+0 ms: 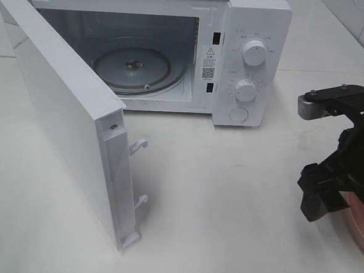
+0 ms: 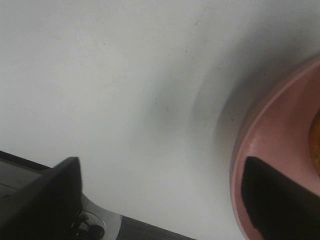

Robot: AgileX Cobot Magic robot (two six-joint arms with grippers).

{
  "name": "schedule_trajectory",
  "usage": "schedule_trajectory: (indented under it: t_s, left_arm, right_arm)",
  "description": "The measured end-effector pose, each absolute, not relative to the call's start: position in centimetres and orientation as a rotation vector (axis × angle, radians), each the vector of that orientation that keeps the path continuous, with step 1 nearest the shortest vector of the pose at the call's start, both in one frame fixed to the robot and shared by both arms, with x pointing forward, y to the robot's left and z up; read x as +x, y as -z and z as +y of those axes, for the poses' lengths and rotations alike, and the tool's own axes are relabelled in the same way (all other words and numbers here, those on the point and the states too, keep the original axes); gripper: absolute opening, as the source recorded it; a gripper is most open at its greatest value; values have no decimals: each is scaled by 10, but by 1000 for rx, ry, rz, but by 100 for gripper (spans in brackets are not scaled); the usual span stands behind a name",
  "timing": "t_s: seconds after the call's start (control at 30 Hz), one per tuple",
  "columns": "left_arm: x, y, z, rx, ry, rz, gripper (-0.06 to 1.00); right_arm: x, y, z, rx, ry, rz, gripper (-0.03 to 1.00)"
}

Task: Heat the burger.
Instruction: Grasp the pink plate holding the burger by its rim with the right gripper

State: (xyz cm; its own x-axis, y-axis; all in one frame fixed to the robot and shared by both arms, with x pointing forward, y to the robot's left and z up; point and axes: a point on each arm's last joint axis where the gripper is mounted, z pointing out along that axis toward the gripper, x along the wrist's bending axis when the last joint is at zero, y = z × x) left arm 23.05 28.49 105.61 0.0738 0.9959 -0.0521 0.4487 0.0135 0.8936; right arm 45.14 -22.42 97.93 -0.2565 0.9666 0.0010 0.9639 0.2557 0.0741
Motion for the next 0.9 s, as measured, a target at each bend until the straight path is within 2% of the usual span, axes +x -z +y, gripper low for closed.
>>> schedule_trajectory:
  t_s: [0.03, 0.07, 0.17, 0.43, 0.9]
  left_arm:
    - [231, -1056, 285, 1552, -864, 1489, 96]
    - [231, -1056, 285, 1552, -864, 1489, 96]
    - [231, -1056, 285, 1552, -864, 1489, 96]
    - [231, -1056, 285, 1552, -864, 1489, 96]
    - [231, -1056, 285, 1552, -864, 1489, 96]
  right_arm:
    - [453, -979, -228, 1896, -81, 2437, 91]
    - [453, -979, -233, 1909, -65, 2414, 96]
    - [452, -973, -244, 1939, -26, 2373, 98]
    - [446, -956, -254, 1973, 11, 2351, 96]
    - [448, -902, -255, 2008, 55, 2324, 90]
